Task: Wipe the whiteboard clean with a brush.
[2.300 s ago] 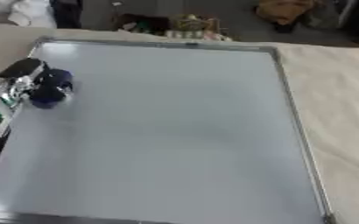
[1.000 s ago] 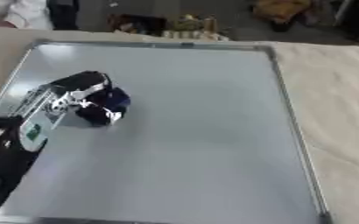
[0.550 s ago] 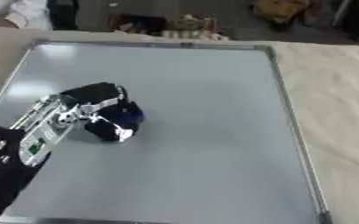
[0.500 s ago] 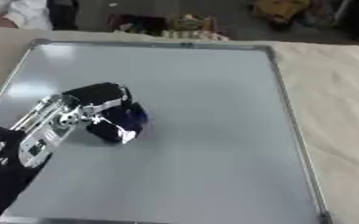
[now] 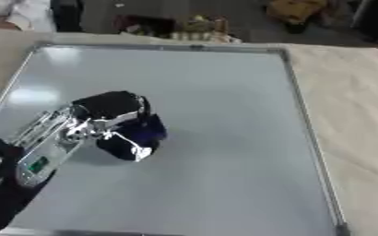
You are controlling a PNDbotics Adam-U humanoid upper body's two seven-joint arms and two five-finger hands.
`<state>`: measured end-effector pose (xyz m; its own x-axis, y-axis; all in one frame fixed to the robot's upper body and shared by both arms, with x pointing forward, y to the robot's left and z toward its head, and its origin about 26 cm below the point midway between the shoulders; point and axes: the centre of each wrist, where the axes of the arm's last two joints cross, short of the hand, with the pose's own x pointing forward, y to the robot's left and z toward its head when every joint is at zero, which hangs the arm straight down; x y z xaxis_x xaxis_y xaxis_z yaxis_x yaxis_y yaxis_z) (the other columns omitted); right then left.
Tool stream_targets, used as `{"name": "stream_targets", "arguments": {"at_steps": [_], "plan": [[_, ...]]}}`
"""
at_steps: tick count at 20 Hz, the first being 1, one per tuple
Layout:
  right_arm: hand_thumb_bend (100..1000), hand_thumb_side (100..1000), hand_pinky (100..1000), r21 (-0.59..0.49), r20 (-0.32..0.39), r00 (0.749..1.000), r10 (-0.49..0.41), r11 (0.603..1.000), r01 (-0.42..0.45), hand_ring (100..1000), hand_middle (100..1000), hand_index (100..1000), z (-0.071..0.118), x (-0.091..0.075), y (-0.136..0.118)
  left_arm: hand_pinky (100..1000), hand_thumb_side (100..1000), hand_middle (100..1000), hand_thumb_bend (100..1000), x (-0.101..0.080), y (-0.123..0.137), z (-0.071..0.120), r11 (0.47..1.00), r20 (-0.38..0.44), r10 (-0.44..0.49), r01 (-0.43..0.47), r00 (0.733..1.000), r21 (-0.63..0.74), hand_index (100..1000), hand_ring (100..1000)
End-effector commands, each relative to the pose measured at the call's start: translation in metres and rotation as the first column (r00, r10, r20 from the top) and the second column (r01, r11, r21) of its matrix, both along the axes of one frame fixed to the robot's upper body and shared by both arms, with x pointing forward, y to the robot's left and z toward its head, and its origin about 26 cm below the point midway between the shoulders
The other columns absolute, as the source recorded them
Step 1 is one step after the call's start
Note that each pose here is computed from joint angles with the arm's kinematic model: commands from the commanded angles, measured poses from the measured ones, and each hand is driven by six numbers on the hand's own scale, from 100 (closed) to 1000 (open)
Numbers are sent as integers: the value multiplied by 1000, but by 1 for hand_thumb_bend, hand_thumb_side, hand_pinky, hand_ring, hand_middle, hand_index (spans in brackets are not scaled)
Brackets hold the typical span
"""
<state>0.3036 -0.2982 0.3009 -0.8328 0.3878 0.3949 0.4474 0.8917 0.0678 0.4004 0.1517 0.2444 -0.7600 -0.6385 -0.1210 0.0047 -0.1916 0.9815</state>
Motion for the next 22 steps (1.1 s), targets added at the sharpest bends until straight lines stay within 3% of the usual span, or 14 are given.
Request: {"name": "stream_targets", "arguments": {"at_steps": [1, 10, 14, 22], "plan": [[100, 1000, 858, -12, 22, 1000, 2, 1000, -1, 851, 695, 837, 7, -4, 0, 369, 373, 115, 100, -15, -2, 11, 997, 20, -58, 57, 998, 53, 163, 371], [100, 1000, 857, -13, 22, 1000, 4, 1000, -4, 851, 695, 836, 6, -4, 0, 387, 376, 134, 102, -36, -12, 13, 977, -12, -135, 135, 991, 165, 144, 383], [100, 1000, 858, -11, 22, 1000, 5, 1000, -5, 851, 695, 836, 6, -4, 0, 397, 382, 134, 101, -30, -5, 9, 972, 6, -137, 133, 991, 196, 142, 385], [100, 1000, 858, -10, 23, 1000, 7, 1000, -7, 851, 694, 835, 6, -3, 1, 388, 452, 104, 100, -16, 1, -11, 957, -107, -242, 255, 964, 138, 137, 368]]}}
